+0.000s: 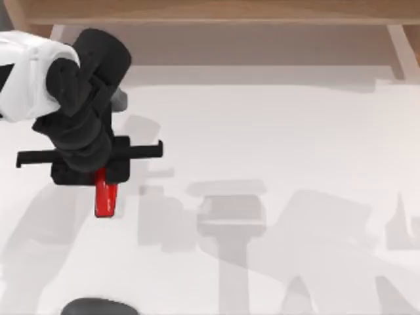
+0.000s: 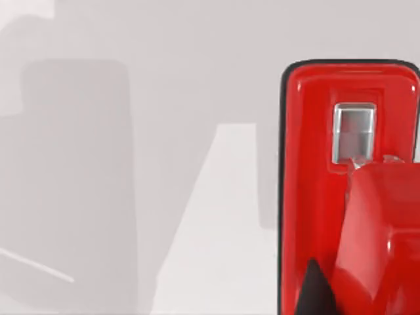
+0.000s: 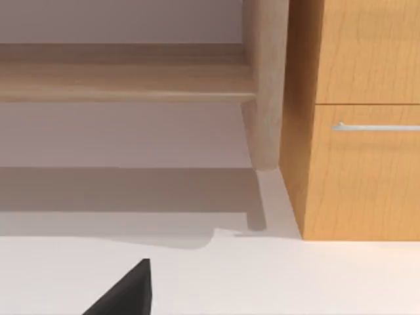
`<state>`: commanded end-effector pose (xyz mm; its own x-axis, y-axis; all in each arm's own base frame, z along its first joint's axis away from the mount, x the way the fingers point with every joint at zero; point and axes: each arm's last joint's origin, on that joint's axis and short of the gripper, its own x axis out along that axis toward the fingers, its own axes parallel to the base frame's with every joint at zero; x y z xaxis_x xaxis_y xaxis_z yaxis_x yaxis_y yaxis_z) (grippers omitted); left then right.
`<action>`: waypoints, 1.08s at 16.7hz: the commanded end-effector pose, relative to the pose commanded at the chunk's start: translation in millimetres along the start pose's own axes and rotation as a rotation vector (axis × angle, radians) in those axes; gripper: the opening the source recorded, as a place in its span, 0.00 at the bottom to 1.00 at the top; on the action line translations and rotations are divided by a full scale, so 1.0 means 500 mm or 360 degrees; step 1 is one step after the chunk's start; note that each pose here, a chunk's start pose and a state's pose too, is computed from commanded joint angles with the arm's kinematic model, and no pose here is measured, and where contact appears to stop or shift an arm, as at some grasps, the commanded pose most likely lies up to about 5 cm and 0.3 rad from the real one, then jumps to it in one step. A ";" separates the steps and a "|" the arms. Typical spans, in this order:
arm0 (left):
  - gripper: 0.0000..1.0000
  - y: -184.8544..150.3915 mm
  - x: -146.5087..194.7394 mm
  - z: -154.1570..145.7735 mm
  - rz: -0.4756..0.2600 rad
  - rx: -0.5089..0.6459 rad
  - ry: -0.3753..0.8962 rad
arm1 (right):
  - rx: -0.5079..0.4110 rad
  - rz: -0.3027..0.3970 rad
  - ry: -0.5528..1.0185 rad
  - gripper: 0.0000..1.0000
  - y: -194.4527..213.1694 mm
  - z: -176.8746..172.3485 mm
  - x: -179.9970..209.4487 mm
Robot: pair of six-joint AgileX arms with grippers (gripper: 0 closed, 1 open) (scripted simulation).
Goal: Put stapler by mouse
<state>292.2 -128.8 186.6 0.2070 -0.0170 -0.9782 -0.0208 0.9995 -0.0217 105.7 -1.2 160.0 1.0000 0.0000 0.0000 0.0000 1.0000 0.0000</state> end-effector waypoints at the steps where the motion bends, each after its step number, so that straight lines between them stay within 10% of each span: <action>1: 0.00 -0.002 0.006 -0.012 0.0007 0.0022 0.0018 | 0.0000 0.0000 0.0000 1.00 0.000 0.000 0.000; 18: 0.00 -0.002 0.011 -0.029 0.0007 0.0058 0.0005 | 0.0000 0.0000 0.0000 1.00 0.000 0.000 0.000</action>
<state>279.2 -130.3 178.0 0.2037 -0.0128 -0.9790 0.0138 0.9999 -0.0102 105.7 -1.2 160.0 1.0000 0.0000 0.0000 0.0000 1.0000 0.0000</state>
